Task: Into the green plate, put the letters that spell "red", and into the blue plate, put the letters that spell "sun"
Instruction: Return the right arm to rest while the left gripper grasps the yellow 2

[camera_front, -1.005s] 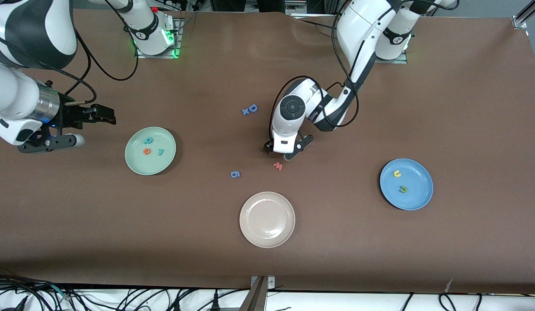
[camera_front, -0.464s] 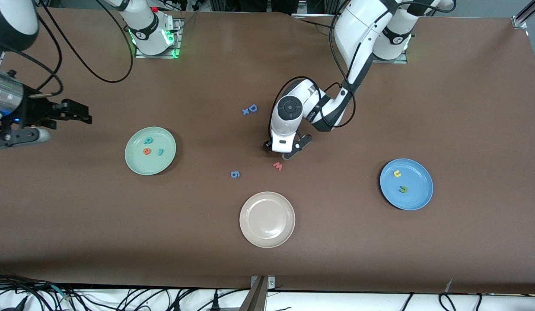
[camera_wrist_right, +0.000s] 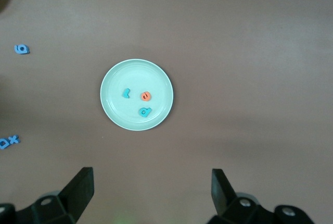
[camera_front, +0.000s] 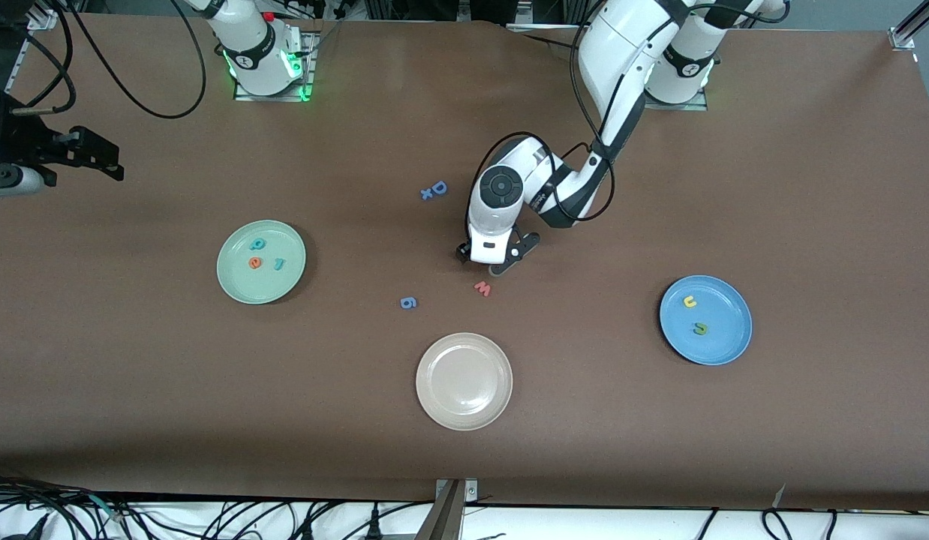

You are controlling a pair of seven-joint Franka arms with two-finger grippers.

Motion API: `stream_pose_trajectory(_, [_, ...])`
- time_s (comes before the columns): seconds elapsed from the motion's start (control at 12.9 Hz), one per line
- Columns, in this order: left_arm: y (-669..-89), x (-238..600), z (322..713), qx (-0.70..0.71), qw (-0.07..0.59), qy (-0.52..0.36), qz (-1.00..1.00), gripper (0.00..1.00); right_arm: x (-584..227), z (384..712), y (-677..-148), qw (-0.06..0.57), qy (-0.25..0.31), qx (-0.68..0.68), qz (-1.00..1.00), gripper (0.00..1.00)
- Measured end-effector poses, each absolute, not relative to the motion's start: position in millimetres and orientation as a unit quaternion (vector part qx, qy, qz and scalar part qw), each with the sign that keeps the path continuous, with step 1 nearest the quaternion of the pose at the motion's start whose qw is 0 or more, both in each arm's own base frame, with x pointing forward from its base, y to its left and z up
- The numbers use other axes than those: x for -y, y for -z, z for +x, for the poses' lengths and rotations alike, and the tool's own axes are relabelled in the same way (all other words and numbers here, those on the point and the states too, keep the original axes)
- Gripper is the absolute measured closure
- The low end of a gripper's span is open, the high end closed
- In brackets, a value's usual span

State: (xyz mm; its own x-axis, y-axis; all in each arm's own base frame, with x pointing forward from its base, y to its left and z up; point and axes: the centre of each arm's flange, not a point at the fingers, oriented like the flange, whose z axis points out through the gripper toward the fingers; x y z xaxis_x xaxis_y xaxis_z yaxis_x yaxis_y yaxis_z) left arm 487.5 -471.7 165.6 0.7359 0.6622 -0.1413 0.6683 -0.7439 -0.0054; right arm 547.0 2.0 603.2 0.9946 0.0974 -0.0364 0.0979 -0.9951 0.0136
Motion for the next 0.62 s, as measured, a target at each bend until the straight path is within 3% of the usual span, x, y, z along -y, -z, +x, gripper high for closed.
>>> stream_pose_trajectory(0.23, [-167.7, 474.3, 487.3, -0.354, 0.024, 0.063, 0.933, 0.27, 0.9, 555.6, -597.2, 0.009, -0.018, -0.033, 0.999, 0.00])
stream_pose_trajectory(0.39, [-171.9, 478.2, 488.2, -0.348, 0.023, 0.051, 0.936, 0.52, 4.9, 555.7, -593.8, 0.009, -0.013, -0.027, 1.000, 0.00])
stream_pose_trajectory(0.46, [-172.0, 478.4, 488.0, -0.348, 0.023, 0.051, 0.936, 0.52, 7.2, 553.3, -592.2, 0.008, -0.003, -0.025, 1.000, 0.00])
stream_pose_trajectory(0.62, [-173.6, 478.7, 488.6, -0.348, 0.024, 0.050, 0.936, 0.70, 6.3, 551.1, -592.4, 0.008, 0.003, -0.026, 1.000, 0.00])
